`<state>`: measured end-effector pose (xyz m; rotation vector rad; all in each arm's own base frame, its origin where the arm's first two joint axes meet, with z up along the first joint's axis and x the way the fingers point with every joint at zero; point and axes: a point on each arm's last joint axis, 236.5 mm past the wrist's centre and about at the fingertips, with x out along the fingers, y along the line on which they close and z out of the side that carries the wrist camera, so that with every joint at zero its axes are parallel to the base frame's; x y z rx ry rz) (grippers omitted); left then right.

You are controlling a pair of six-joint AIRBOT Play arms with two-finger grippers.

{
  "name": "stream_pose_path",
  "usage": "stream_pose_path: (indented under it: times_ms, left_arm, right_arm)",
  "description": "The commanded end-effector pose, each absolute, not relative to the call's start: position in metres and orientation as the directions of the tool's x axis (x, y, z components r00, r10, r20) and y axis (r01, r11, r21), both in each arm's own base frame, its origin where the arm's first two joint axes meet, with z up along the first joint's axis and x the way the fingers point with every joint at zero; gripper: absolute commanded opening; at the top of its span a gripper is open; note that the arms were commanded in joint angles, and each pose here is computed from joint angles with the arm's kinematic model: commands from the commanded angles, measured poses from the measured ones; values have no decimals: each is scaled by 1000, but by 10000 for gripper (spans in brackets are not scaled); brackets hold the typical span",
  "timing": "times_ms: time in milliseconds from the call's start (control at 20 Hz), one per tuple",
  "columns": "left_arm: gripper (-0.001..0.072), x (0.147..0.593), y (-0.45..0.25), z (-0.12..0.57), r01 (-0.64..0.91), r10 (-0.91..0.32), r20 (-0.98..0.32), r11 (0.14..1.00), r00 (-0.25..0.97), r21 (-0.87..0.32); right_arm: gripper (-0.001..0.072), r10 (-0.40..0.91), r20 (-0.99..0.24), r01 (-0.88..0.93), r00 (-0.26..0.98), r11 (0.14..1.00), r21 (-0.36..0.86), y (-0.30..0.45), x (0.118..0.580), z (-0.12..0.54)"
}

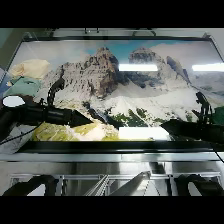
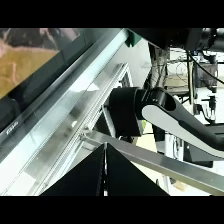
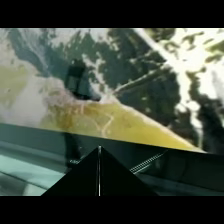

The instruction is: Fold the shirts.

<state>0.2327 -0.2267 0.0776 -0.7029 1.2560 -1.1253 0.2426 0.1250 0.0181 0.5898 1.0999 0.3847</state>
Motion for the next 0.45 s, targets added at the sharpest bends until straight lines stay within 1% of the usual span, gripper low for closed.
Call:
stream_pose_path:
  times_ms: [0, 400]
  left_arm:
    - [16, 221, -227, 68, 247, -924, -377, 350, -69, -903]
    - [16, 221, -227, 68, 247, -923, -378, 352, -67, -903]
  right_arm:
    - [21, 606, -688, -4, 399, 751, 660, 139, 238, 19]
    - [21, 607, -687, -3, 399, 750, 661, 139, 238, 19]
